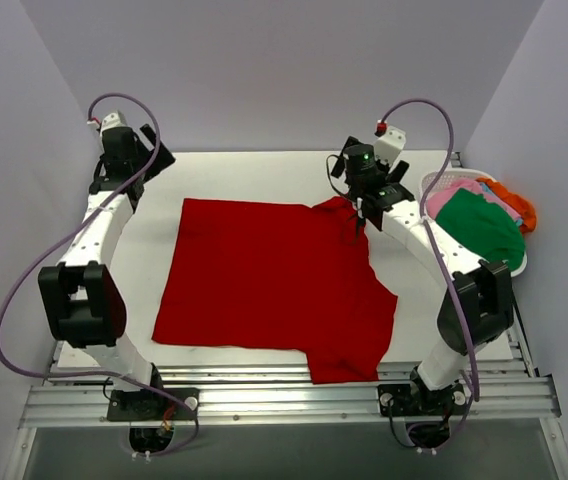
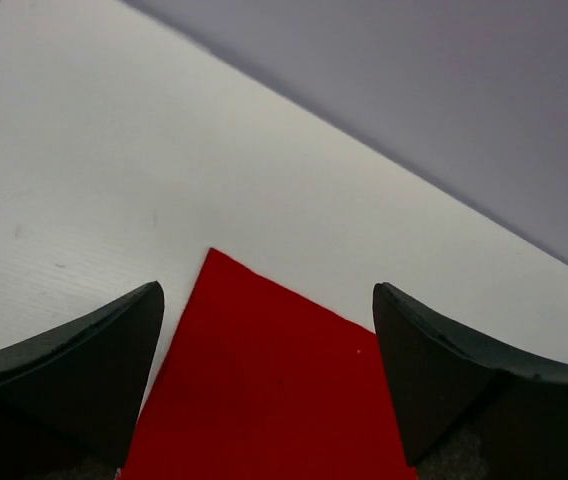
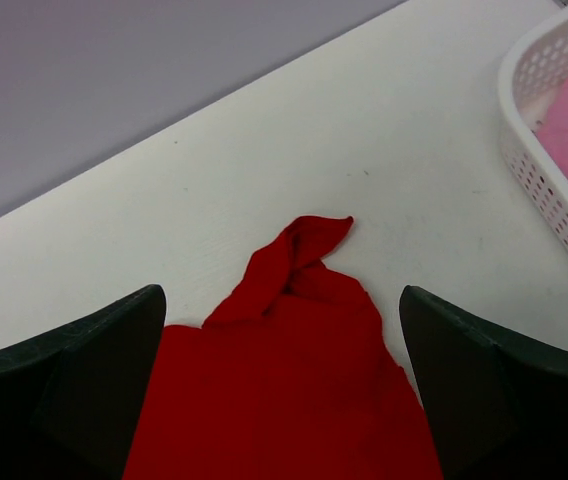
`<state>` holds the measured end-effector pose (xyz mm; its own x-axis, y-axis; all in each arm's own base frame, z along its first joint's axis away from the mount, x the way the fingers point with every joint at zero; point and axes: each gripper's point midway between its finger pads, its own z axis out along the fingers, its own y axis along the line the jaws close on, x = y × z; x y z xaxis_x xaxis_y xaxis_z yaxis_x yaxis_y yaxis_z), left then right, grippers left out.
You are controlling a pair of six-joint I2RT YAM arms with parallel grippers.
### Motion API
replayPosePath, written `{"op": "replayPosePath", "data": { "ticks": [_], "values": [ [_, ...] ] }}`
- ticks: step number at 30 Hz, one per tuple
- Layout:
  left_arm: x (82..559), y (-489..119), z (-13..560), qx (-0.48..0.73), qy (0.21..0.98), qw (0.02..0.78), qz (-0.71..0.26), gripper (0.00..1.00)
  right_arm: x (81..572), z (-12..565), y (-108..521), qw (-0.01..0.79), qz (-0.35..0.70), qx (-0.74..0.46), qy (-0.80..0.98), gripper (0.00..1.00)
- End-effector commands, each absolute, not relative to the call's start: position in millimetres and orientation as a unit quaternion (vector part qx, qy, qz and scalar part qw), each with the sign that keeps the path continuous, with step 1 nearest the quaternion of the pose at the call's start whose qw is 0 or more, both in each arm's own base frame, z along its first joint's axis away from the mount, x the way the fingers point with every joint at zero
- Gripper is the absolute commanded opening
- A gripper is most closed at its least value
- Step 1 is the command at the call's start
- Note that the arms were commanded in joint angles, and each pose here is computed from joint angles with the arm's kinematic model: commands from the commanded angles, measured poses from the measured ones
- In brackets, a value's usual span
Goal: Fold and stack the t-shirts
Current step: Flatten the tshirt out
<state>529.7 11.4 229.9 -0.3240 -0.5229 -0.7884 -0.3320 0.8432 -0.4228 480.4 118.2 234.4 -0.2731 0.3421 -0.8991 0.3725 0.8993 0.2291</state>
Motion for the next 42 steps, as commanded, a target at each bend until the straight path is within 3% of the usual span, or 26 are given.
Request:
{"op": "replayPosePath", "data": {
  "ticks": [1, 7, 13, 19, 24, 30, 42],
  "values": [
    [526.0, -35.8, 242.8, -0.211, 0.801, 0.539, -0.153, 0.94, 468.4, 194.5, 92.2, 0.540, -0.046, 0.254, 0.801, 0.98],
    [541.8, -90.3, 169.2, -0.145, 0.849, 0.467, -0.199, 0.97, 468.2, 122.2, 94.2, 0.475, -0.040, 0.249, 0.843, 0.95],
    [551.0, -99.6, 110.7, -0.154, 0.870, 0.420, -0.206, 0.45, 466.6, 108.6, 93.9, 0.466, -0.043, 0.247, 0.849, 0.93],
    [554.8, -97.1, 90.4, -0.164, 0.876, 0.407, -0.198, 0.33, 463.2, 105.9, 87.0, 0.464, -0.050, 0.248, 0.849, 0.93],
    [553.3, -90.2, 80.7, -0.173, 0.882, 0.401, -0.177, 0.08, 463.4, 104.7, 76.9, 0.463, -0.052, 0.257, 0.846, 0.93],
    [552.3, -73.5, 56.3, -0.184, 0.902, 0.372, -0.118, 0.03, 467.9, 106.8, 65.2, 0.465, -0.044, 0.271, 0.842, 0.93],
    [582.2, -50.3, 38.1, -0.209, 0.928, 0.307, -0.039, 0.02, 488.2, 114.5, 49.4, 0.472, -0.009, 0.295, 0.831, 0.93]
  ]
}}
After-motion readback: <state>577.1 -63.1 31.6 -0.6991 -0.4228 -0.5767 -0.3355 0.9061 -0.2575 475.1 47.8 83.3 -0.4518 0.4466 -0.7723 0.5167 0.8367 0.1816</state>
